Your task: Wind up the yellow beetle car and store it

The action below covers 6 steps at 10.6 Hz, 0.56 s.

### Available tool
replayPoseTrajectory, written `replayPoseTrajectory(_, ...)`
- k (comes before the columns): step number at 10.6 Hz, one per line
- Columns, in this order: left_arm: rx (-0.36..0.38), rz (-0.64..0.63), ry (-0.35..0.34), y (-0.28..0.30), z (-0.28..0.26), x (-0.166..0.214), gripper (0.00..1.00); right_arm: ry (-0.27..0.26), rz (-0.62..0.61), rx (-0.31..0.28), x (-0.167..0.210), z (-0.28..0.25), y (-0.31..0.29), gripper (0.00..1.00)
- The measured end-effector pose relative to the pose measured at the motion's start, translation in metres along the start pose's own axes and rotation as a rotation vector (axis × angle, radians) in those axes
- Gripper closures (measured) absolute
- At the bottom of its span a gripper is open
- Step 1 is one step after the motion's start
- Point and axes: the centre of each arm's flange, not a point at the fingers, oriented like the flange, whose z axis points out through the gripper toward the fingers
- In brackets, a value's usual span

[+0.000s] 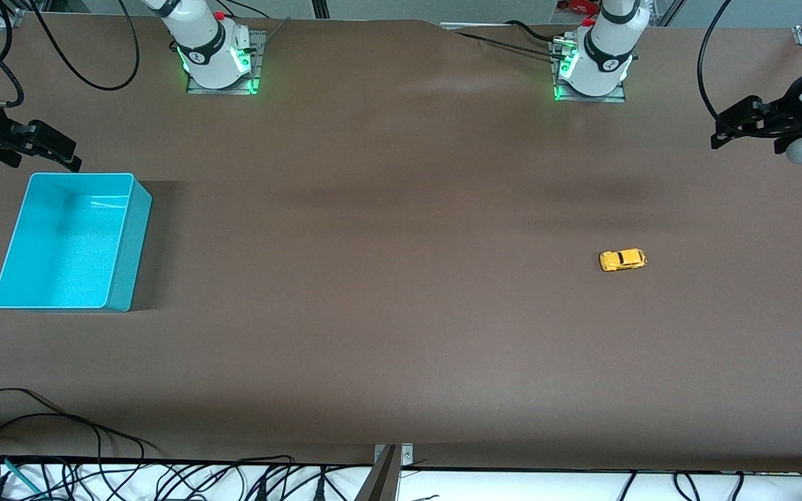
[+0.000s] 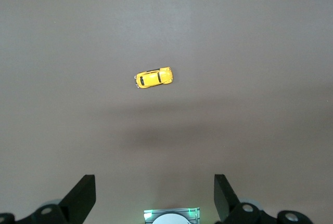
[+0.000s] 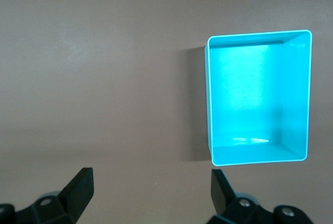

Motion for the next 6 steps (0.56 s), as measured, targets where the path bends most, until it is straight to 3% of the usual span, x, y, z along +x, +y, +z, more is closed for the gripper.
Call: replayPoseTrajectory(6,-0.001,-0.012,-0.027,-0.006,0.017,0.012,0.0,0.003,0.0,0.0,0.0,-0.001,0.0,0.0)
